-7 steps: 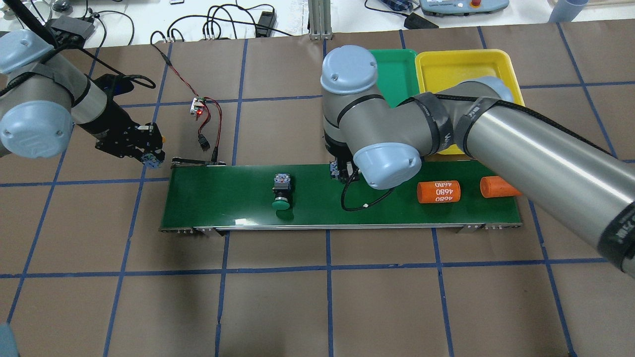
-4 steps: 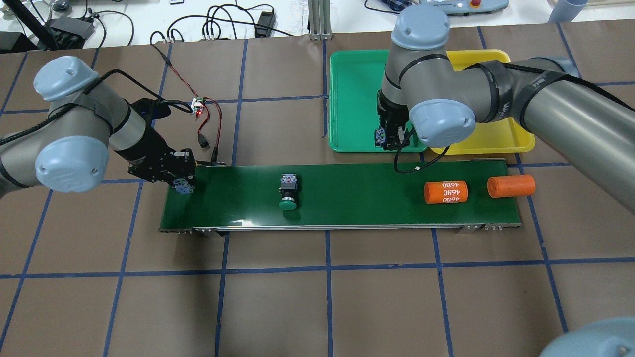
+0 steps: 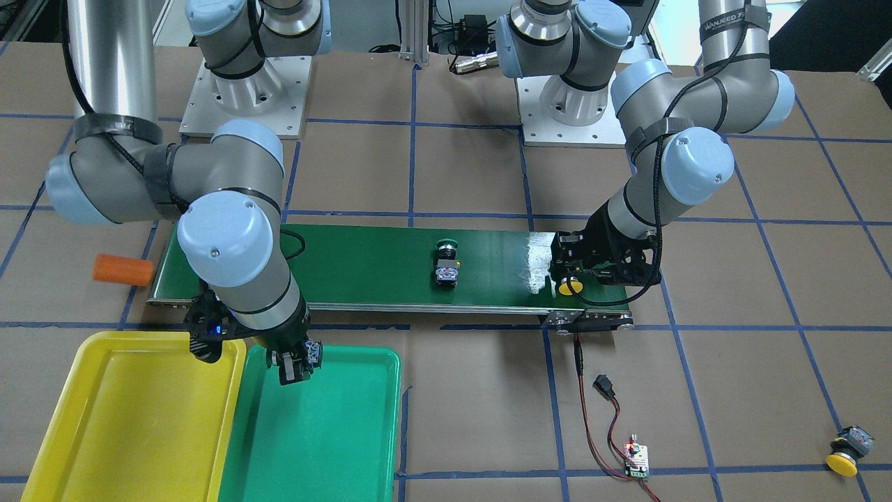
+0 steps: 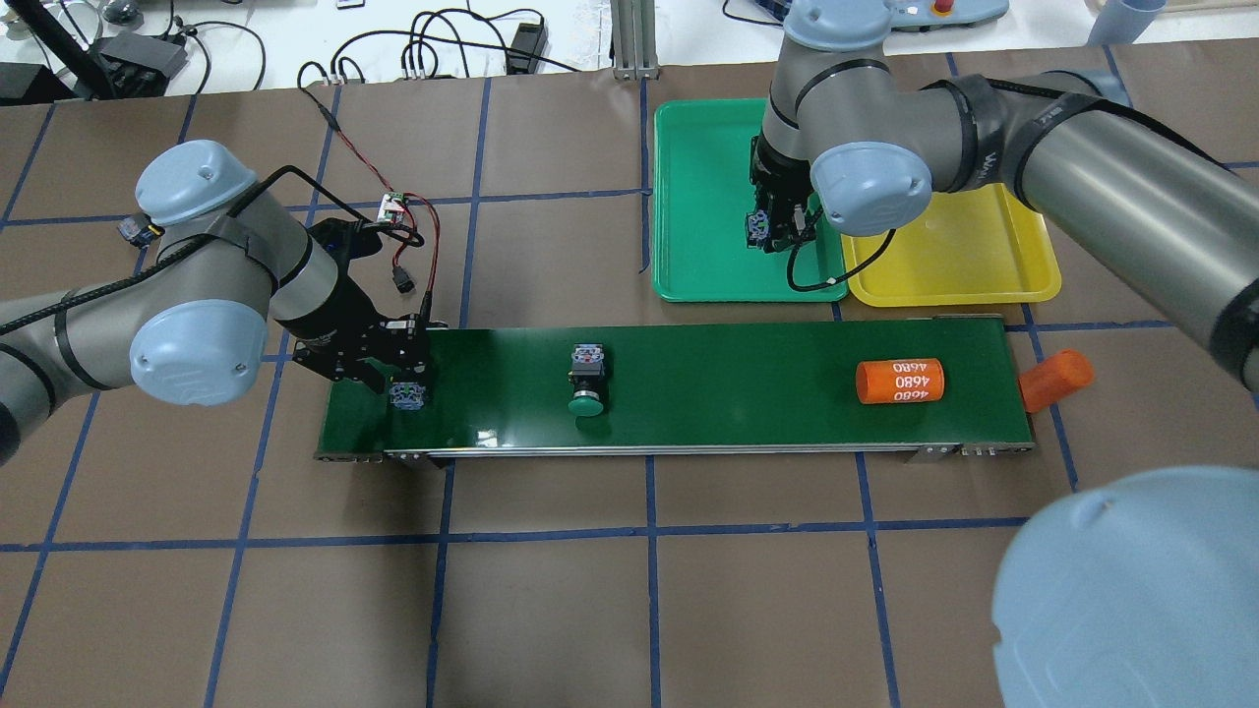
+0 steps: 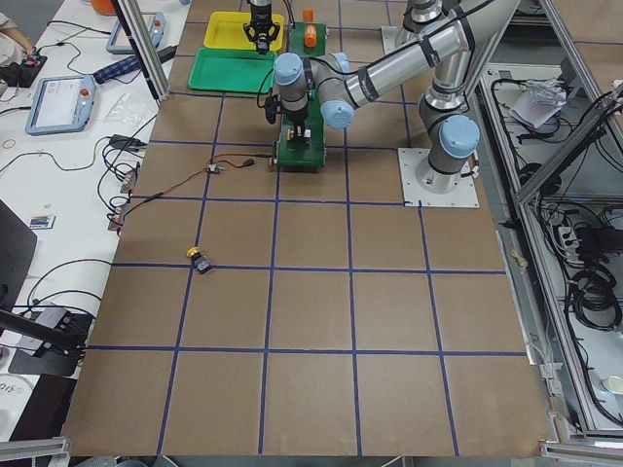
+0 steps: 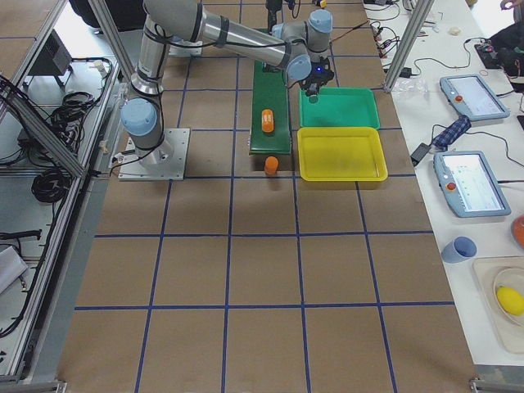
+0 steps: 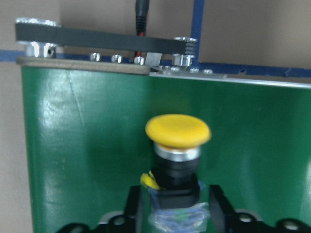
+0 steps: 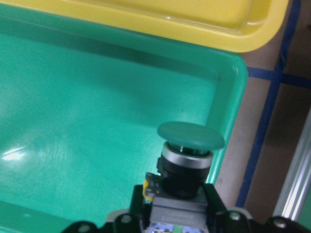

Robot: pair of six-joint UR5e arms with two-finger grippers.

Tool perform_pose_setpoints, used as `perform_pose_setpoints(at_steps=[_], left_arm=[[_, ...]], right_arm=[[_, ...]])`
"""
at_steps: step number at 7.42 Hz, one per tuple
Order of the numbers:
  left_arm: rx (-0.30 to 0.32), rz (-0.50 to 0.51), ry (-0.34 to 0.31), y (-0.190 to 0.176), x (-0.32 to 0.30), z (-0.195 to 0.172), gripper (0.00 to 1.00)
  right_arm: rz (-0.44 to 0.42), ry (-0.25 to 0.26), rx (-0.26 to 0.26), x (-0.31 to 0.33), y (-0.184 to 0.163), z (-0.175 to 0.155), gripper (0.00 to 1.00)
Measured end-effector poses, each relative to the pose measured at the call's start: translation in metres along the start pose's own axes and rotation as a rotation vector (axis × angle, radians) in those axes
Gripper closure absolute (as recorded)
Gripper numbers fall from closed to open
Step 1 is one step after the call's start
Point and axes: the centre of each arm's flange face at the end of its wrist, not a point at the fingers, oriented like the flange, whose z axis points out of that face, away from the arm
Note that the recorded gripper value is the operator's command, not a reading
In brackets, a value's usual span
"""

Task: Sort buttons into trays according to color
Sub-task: 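Release the button in the green tray while the left gripper reaches for another part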

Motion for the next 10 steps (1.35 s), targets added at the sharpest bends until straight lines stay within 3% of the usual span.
perform_pose_setpoints(at_steps=[2, 3, 5, 6, 7, 8, 10], left_arm=[[0.066, -0.017, -0.012, -0.014, -0.02, -0.031, 0.0], [0.073, -0.038, -0.019, -0.034, -0.066, -0.059, 0.0], [0.079, 0.056, -0.052, -0.079, -0.167, -0.103, 0.0], [0.076, 0.134, -0.09, -0.107, -0.206, -0.113, 0.0], [0.074, 0.206, -0.112, -0.133, -0.242, -0.114, 0.0], [0.068, 0.254, -0.118, -0.153, -0.282, -0.106, 0.0], [0.045, 0.326, -0.115, -0.17, -0.333, -0.082, 0.0]], right_arm=[[0.004, 0.006, -0.001, -0.009, -0.005, 0.02, 1.0], [0.011, 0.011, -0.002, -0.011, -0.01, 0.026, 1.0], [0.024, 0.033, -0.004, -0.011, -0.019, 0.04, 0.99], [0.027, 0.044, -0.004, -0.011, -0.021, 0.047, 0.87], [0.028, 0.051, -0.004, -0.011, -0.021, 0.052, 0.26], [0.029, 0.059, -0.004, -0.009, -0.021, 0.056, 0.0], [0.01, 0.062, -0.003, -0.009, -0.022, 0.059, 0.0]])
